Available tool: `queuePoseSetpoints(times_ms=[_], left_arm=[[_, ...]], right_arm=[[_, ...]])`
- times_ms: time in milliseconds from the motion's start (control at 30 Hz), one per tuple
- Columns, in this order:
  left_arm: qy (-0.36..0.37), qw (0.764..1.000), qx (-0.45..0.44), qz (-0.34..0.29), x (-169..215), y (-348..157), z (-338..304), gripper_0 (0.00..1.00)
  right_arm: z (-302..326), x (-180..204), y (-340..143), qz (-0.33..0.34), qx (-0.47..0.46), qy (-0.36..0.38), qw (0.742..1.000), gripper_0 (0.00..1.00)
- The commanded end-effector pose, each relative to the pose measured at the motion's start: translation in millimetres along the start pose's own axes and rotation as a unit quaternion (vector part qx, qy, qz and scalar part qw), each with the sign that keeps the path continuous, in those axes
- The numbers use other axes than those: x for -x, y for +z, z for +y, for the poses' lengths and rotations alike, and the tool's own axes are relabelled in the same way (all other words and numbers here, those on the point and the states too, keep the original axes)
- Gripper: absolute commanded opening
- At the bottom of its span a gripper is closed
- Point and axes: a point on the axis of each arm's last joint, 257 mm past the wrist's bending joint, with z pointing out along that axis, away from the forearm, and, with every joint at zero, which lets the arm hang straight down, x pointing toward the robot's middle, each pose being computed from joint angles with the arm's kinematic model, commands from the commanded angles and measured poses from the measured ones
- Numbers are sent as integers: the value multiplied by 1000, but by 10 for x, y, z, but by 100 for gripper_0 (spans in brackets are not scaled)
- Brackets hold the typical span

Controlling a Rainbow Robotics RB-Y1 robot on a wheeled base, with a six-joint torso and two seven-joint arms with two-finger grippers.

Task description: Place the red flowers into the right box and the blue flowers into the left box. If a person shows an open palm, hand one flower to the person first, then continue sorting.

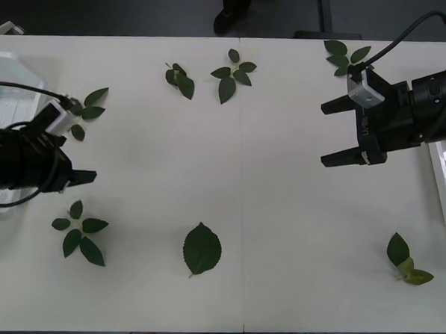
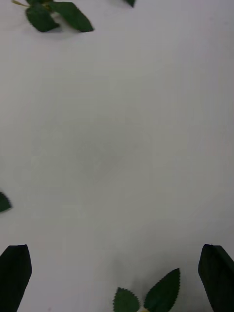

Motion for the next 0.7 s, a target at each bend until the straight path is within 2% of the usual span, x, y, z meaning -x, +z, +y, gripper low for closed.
queuePoseSetpoints(times_ms=[33, 200, 300, 500, 633, 700], left_arm=[[70, 996, -24, -48, 516, -23, -436, 100], [107, 992, -26, -64, 984, -239, -916, 100], [135, 989, -16, -65, 1095, -406, -1056, 100], [215, 971, -30, -105, 1212, -702, -1087, 100], [229, 962, -66, -135, 1146, -742, -1062, 100], [212, 957, -105, -165, 1082, -735, -1004, 100]], right_arm=[[62, 151, 72, -18, 6, -2, 1000, 100], [62, 151, 72, -18, 6, -2, 1000, 100], [62, 151, 72, -18, 6, -2, 1000, 100], [62, 151, 72, -18, 6, -2, 1000, 100], [62, 151, 72, -18, 6, -2, 1000, 100], [62, 151, 72, -18, 6, -2, 1000, 100]])
